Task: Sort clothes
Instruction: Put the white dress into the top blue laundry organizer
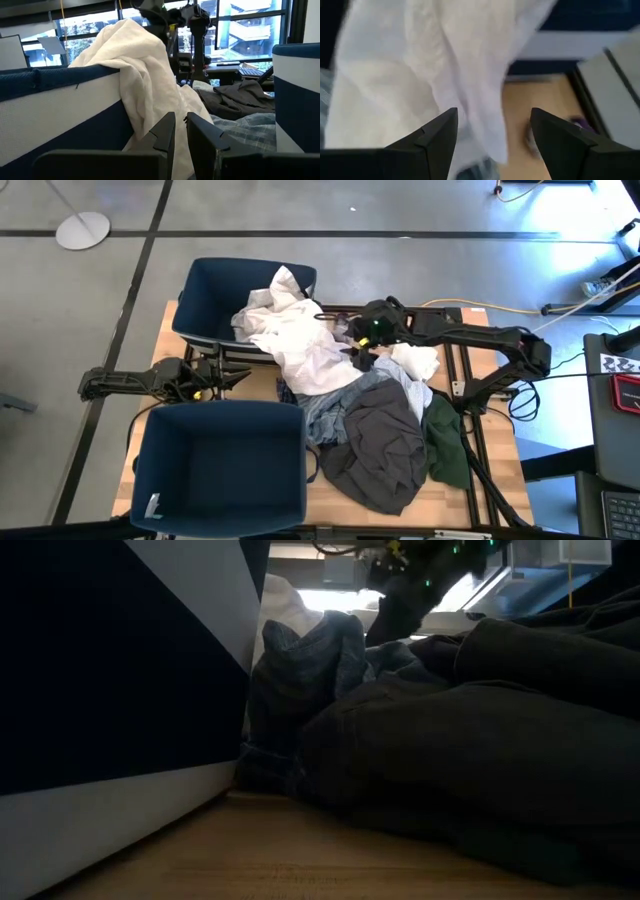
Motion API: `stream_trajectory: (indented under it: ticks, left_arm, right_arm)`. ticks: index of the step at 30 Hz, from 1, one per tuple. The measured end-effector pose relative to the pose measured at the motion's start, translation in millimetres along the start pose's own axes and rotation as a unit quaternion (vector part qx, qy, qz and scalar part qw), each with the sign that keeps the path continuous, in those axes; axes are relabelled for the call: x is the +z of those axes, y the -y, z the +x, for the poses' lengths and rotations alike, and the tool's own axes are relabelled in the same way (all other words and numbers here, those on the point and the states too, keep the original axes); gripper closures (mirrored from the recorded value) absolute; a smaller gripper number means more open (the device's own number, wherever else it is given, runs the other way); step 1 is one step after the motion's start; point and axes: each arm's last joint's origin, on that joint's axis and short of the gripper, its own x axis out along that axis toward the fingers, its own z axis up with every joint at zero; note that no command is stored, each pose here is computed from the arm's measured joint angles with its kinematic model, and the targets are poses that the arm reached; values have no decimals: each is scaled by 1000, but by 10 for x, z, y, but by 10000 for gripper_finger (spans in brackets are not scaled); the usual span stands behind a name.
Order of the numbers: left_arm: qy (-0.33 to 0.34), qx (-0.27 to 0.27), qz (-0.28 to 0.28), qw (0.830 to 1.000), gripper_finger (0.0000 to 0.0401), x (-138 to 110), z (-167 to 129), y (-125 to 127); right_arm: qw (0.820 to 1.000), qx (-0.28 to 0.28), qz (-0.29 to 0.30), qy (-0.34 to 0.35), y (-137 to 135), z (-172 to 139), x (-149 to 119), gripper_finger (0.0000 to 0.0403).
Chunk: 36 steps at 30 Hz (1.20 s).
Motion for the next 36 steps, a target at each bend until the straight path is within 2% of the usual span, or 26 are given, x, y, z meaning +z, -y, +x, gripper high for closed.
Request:
stream_trajectory:
  ticks: [6,15,22,26,30,36]
  left_arm:
    - [0,0,0,1000,361,0,0,0]
    - [-1,0,3,1000,361,-1,0,0]
    - [-1,0,3,1000,361,-1,0,1]
    - [-1,0,3,1000,361,-1,0,0]
    - [-1,0,3,1000,361,-1,0,0]
    - [-1,0,3,1000,361,-1,0,0]
  right_arm:
    - [994,75,-4,81,14,201,-100,152]
    - [991,87,-17,101,-74,529,-134,152]
    - [987,96,-34,121,-241,740,-131,152]
    - [988,62,-51,133,-287,764,-100,159]
    - [988,25,-76,129,-283,766,-97,202]
    - [987,26,-82,133,-304,765,-88,329]
